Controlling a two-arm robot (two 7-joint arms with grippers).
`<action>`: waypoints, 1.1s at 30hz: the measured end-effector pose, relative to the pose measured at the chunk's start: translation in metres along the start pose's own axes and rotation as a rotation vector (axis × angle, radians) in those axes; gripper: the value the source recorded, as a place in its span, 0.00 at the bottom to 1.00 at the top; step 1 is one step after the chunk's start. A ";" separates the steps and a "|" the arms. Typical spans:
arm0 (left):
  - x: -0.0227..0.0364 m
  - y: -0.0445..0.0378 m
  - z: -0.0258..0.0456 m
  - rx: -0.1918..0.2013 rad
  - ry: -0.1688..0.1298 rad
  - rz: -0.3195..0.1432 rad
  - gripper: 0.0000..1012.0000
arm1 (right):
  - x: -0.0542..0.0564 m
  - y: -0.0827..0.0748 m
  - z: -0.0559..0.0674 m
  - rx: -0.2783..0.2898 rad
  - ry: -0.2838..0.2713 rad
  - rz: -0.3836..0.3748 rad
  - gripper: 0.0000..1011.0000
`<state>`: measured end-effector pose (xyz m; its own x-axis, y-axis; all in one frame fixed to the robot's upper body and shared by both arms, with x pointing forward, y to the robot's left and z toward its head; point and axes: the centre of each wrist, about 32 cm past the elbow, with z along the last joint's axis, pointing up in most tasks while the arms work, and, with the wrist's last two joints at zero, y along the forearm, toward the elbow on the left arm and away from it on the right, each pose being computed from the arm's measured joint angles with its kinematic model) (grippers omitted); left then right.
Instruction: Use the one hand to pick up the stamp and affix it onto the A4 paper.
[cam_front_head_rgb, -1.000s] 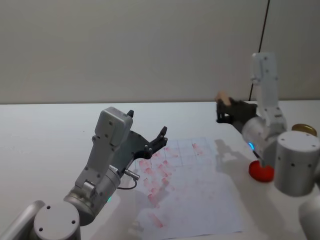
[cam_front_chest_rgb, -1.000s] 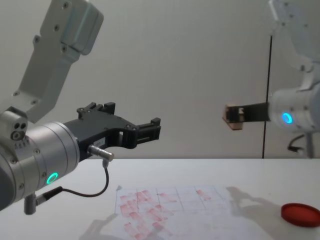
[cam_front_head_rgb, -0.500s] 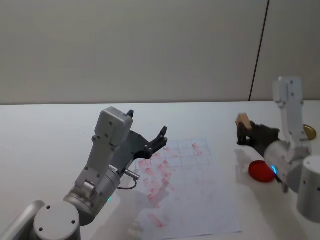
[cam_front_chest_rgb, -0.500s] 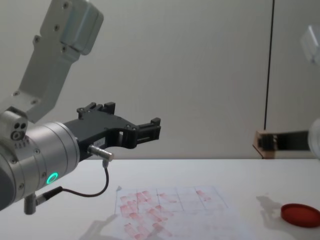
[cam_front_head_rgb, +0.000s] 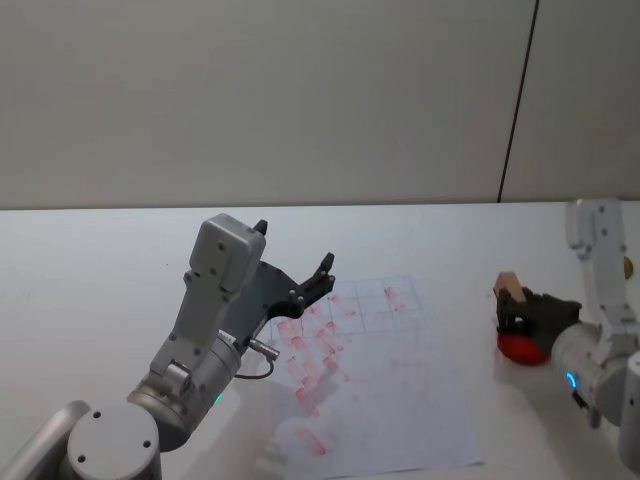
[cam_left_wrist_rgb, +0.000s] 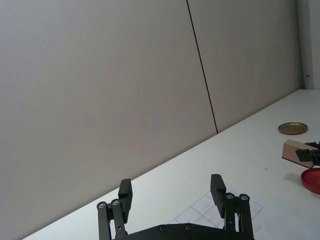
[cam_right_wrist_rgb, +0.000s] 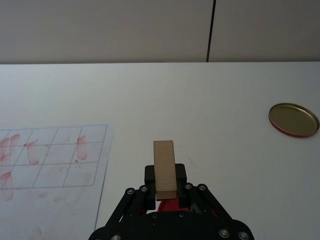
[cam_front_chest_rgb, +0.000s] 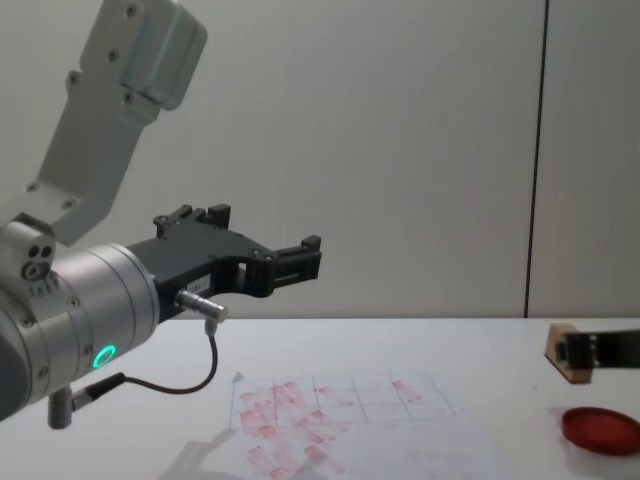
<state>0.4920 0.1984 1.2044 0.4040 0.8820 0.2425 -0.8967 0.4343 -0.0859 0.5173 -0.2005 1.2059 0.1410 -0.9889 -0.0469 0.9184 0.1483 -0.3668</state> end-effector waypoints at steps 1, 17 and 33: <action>0.0000 0.0000 0.0000 0.000 0.000 0.000 0.98 | 0.000 0.000 -0.001 -0.003 0.000 -0.001 0.21; 0.0000 0.0000 0.0000 0.000 0.000 0.000 0.98 | 0.007 -0.003 -0.015 -0.068 -0.005 -0.015 0.21; 0.0000 0.0000 0.0000 0.000 0.000 0.000 0.98 | 0.008 -0.010 -0.017 -0.060 -0.015 -0.012 0.61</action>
<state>0.4920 0.1984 1.2044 0.4040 0.8820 0.2425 -0.8967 0.4343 -0.0859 0.5034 -0.2096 1.1934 0.1357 -0.9903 -0.0285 0.8964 0.1350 -0.4222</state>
